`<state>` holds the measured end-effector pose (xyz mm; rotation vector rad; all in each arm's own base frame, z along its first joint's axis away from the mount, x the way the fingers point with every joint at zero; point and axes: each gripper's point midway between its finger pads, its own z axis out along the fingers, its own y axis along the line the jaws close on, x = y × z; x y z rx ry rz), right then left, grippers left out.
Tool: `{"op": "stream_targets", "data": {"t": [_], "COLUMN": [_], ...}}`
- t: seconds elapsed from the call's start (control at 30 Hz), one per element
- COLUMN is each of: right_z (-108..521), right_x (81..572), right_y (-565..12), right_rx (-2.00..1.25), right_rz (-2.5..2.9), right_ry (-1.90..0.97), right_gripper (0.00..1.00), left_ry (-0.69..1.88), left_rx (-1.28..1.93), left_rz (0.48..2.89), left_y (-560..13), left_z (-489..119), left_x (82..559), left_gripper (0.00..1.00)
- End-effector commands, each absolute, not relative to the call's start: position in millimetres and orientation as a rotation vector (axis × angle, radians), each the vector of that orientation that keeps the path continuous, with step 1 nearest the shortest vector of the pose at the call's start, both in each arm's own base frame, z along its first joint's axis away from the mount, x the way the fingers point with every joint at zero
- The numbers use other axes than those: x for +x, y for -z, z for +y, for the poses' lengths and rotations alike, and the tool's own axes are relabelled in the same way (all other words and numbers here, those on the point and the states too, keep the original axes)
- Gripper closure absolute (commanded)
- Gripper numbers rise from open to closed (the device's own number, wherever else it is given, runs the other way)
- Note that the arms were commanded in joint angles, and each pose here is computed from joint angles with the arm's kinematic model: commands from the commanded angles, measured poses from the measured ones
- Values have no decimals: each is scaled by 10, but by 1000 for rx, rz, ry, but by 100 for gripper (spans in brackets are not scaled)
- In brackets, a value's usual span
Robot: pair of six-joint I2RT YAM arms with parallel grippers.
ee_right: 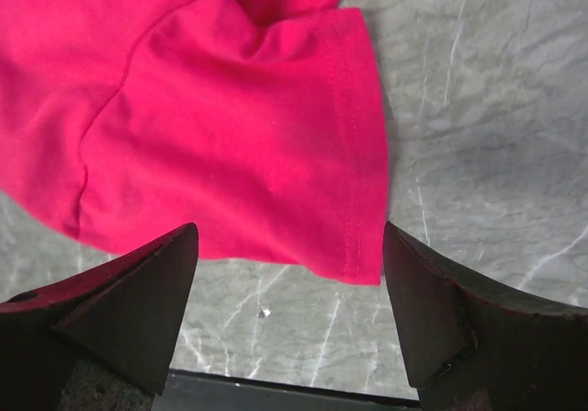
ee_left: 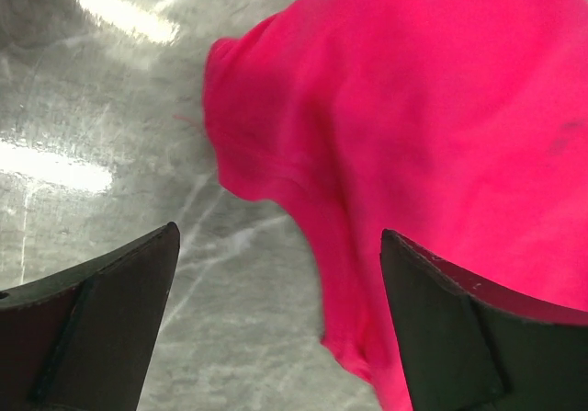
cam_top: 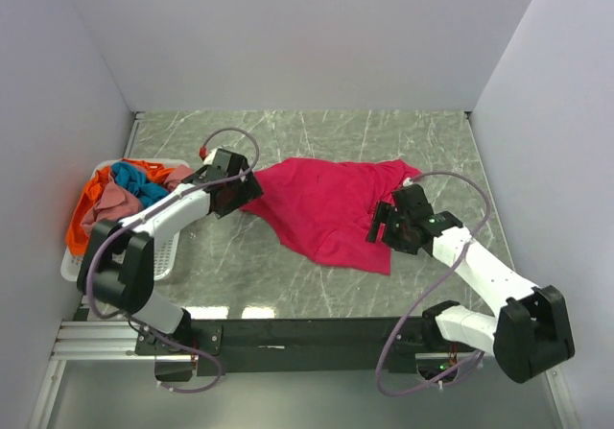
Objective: Fold and stack the t-shirts
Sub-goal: Flatten the tshirt out
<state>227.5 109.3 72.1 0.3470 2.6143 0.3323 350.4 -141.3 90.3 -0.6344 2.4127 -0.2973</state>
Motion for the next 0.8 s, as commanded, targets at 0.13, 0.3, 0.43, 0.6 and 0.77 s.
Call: {"op": "stream_targets", "data": {"t": [0.13,0.3,0.43,0.6,0.77], "right_z": [1154,1155,1214,1283,1250], "right_x": [2332,2278,2254,2254,2266], "right_y": [-504,-353,-254,-126,-62], "right_rx": [422,427,418,416,440], "right_rz": [2617,2659,2678,2704,2695], "right_ry": [-333,-279,-268,-237,-166], "right_gripper": [14,17,17,21,36], "left_ry": [197,226,201,206,193], "left_rx": [-702,-716,-728,-732,-719], "left_rz": [2454,2470,2511,2516,2536], "left_y": [-611,-482,-307,-229,-143], "left_z": [-1363,-1358,-1334,-1319,-1322], "left_x": [3682,3766,3773,3806,3862], "left_gripper": [13,21,32,49,88]}}
